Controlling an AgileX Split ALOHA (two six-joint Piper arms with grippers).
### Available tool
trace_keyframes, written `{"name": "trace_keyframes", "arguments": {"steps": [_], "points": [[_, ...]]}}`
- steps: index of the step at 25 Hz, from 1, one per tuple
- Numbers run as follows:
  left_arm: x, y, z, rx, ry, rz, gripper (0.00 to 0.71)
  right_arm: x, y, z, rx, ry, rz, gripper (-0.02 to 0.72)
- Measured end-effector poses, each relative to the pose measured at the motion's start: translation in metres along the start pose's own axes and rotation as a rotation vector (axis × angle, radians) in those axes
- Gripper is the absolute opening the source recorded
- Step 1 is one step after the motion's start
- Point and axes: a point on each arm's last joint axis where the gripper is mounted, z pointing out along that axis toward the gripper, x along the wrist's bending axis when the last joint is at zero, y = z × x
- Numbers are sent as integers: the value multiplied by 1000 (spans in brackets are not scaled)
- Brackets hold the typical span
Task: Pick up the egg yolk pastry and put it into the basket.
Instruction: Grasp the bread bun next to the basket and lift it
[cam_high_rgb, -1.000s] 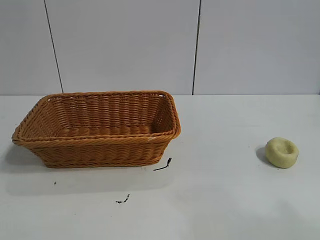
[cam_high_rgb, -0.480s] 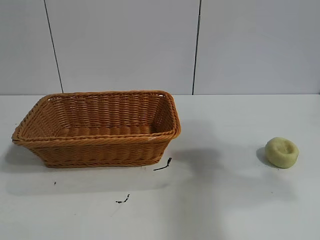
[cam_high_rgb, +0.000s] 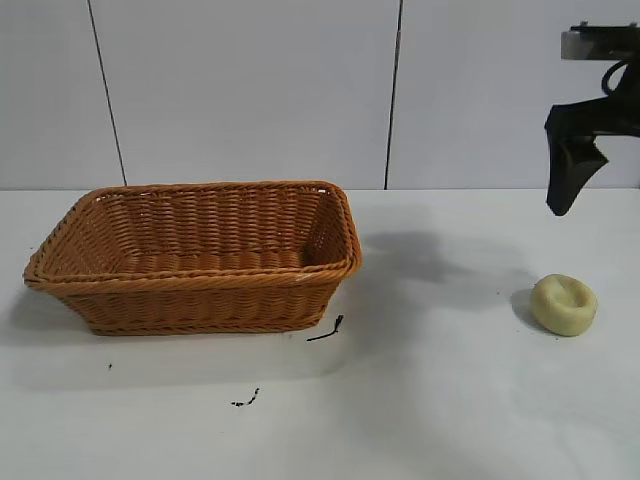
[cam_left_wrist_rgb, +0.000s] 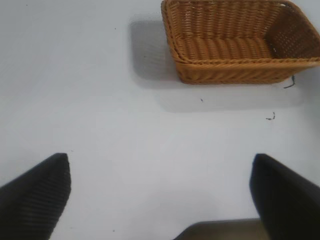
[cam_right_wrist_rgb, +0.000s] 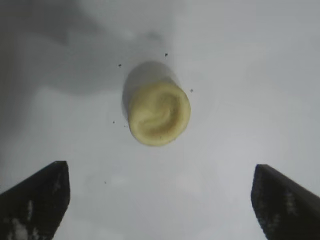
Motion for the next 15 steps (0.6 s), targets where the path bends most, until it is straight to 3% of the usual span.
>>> {"name": "trace_keyframes", "arguments": {"steps": [15], "points": [[0,0,0,0,0,0,695,-4,4,68,56,-3,26,677]]}}
